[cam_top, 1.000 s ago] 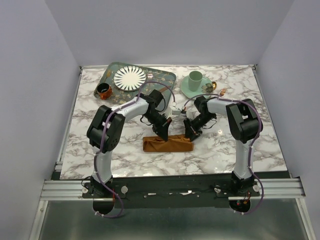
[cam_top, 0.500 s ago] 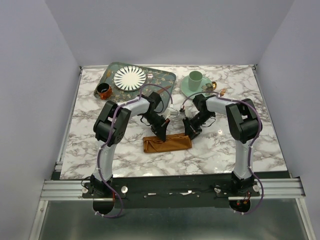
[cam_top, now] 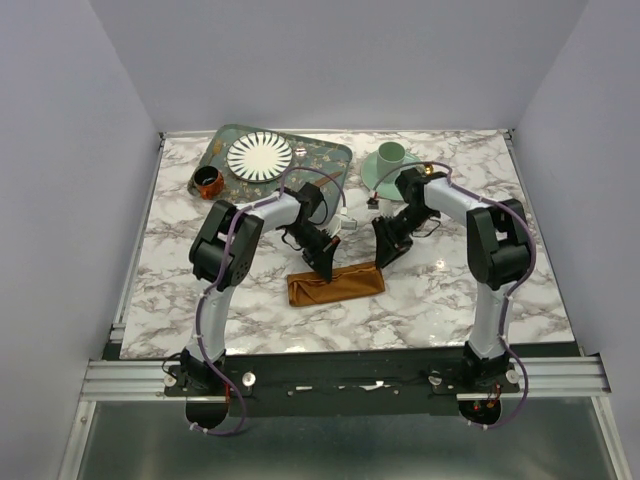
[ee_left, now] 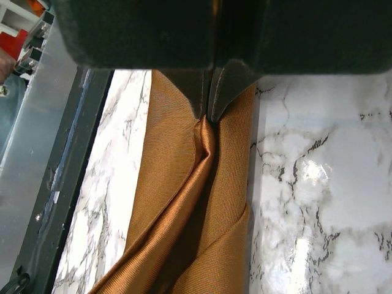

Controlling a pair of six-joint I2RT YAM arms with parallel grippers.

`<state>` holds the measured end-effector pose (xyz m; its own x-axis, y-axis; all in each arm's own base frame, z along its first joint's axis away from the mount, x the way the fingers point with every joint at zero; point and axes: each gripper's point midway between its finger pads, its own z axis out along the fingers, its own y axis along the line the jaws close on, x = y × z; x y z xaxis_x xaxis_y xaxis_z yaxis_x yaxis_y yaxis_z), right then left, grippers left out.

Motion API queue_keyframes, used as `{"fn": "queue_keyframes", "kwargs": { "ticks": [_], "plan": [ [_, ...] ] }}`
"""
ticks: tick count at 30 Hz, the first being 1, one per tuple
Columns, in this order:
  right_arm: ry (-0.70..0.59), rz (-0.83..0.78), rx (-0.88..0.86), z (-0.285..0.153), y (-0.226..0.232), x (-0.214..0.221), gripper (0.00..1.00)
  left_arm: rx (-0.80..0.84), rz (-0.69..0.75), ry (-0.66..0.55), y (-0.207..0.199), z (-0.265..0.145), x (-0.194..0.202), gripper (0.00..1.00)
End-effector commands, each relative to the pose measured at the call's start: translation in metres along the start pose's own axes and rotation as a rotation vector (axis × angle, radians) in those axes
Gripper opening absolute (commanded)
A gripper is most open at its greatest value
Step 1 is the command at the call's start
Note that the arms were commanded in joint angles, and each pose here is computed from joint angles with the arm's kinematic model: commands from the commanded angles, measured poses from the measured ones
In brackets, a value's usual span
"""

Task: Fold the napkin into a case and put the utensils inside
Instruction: Fold the 2/3-rectangle-folded napkin at the center of the board, then smooth out the smaller rectangle-folded napkin at the center of the board.

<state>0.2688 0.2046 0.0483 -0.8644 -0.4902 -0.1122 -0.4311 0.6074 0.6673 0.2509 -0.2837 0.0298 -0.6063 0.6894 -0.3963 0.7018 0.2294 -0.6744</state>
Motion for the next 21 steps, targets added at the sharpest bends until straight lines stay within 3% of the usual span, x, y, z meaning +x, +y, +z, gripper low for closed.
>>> {"fn": "queue_keyframes", "kwargs": {
  "ticks": [1,11,21],
  "plan": [
    [-0.042,-0.060,0.034,-0.031,0.012,-0.008,0.38,-0.006,-0.007,0.016,0.013,0.003,0.002,0.01],
    [-0.117,-0.078,-0.044,-0.033,0.031,-0.018,0.44,0.008,-0.032,0.001,0.014,0.002,-0.006,0.02],
    [-0.062,-0.047,-0.151,0.003,0.055,-0.006,0.36,-0.001,-0.072,-0.007,0.023,-0.001,-0.007,0.04]
  ]
}}
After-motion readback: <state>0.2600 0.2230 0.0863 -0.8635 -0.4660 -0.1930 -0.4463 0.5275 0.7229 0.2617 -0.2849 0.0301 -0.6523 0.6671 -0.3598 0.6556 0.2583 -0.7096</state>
